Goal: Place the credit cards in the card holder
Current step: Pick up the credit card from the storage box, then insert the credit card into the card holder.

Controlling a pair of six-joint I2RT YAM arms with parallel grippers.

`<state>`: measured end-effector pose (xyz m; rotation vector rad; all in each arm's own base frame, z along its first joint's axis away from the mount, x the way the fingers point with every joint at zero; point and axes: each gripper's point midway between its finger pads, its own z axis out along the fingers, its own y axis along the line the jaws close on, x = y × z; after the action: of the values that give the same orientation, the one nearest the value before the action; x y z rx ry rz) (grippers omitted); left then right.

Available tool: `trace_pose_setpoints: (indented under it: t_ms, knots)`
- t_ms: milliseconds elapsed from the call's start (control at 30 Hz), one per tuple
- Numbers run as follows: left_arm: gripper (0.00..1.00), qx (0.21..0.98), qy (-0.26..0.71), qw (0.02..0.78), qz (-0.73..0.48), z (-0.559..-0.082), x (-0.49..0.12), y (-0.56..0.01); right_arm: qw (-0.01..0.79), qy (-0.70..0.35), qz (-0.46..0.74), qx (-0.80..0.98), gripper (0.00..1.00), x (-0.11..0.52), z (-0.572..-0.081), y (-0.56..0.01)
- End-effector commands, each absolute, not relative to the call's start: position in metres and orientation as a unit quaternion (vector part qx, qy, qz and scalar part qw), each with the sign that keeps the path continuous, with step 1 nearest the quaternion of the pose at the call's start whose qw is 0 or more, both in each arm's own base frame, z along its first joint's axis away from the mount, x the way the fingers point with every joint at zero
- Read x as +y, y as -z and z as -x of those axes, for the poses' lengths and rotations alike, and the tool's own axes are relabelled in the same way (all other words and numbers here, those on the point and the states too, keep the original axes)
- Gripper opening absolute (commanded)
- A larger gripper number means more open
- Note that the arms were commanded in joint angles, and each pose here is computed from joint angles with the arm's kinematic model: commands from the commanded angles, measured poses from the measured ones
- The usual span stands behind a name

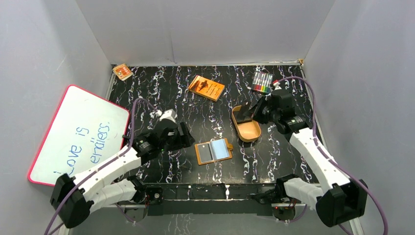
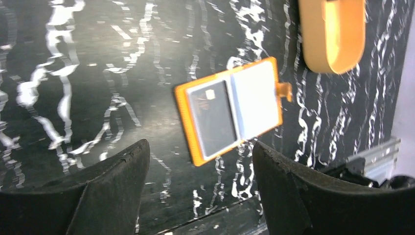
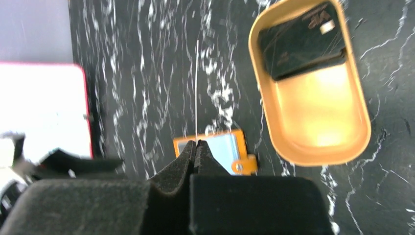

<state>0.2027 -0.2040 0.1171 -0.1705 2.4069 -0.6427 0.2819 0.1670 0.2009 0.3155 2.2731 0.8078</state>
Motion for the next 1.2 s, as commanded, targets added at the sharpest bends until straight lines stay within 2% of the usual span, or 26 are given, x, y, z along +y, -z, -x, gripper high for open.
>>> trace_pose_setpoints:
  t_ms: [0, 200, 700, 967, 1167]
  knots:
    - [0.75, 0.914, 0.249, 0.320, 0.015, -0.206, -0.240, -0.128, 0.257, -0.353, 0.032, 0.899, 0.00, 0.180, -0.211, -0.171]
    - [0.76, 0.930, 0.222, 0.294, -0.008, -0.220, -0.281, -0.106, 0.214, -0.369, 0.030, 0.904, 0.00, 0.177, -0.176, -0.138]
    - [0.74, 0.955, 0.161, 0.240, -0.060, -0.234, -0.337, -0.049, 0.213, -0.366, 0.032, 0.905, 0.00, 0.171, -0.161, -0.131]
    - [0.66, 0.964, 0.136, 0.219, -0.065, -0.227, -0.332, -0.024, 0.224, -0.368, 0.029, 0.902, 0.00, 0.171, -0.161, -0.137]
    - [0.52, 0.969, 0.103, 0.213, -0.069, -0.222, -0.315, -0.010, 0.213, -0.376, 0.037, 0.901, 0.00, 0.173, -0.157, -0.135]
